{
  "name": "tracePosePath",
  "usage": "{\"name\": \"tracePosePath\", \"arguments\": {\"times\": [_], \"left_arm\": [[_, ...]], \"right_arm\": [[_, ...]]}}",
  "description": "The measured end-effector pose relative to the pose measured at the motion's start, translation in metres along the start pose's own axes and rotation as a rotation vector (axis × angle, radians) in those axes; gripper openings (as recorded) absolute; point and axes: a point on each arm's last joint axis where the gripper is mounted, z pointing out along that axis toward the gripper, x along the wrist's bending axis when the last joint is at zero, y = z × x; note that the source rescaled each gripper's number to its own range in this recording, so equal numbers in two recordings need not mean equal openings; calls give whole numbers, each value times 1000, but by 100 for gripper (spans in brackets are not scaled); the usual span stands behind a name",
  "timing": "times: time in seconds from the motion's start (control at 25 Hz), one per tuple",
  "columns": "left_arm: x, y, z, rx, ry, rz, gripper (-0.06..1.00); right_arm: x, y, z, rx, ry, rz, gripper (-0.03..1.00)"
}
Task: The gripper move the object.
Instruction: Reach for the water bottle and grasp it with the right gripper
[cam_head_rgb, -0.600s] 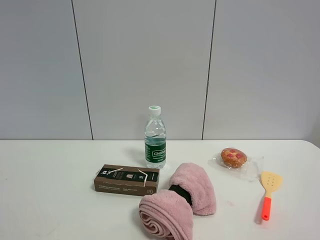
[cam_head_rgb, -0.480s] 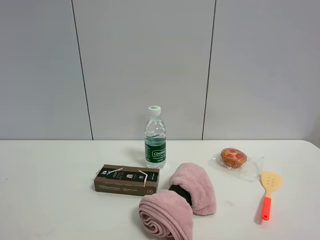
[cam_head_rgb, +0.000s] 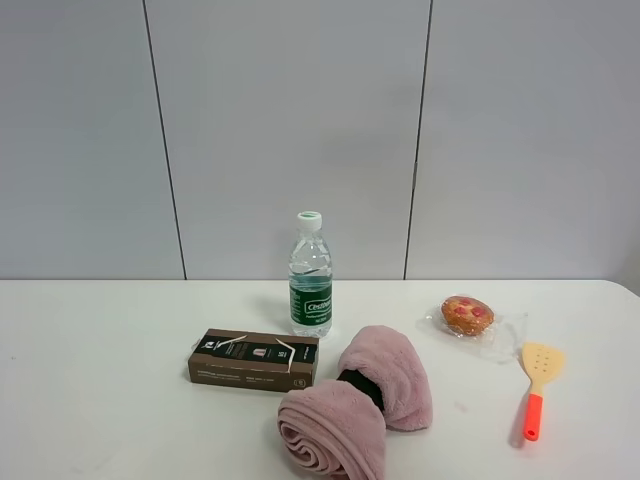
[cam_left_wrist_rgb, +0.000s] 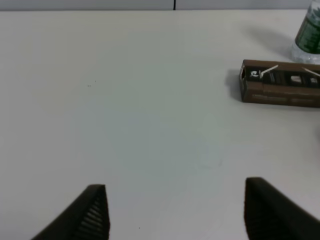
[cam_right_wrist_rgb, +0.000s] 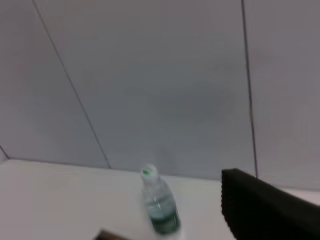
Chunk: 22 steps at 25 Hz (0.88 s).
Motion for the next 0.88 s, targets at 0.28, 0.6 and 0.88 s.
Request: {"name": "tracePosePath", "arguments": {"times": [0.28,0.6,0.88], "left_arm": [[0,0,0,0,0,0,100],[0,0,0,0,0,0,100],[0,0,0,0,0,0,100]], "right_arm": [[-55,36,71,160,22,63,98],[-71,25,184,367,76,-11,98],[-68,-24,292,539,68,-50,98]]}}
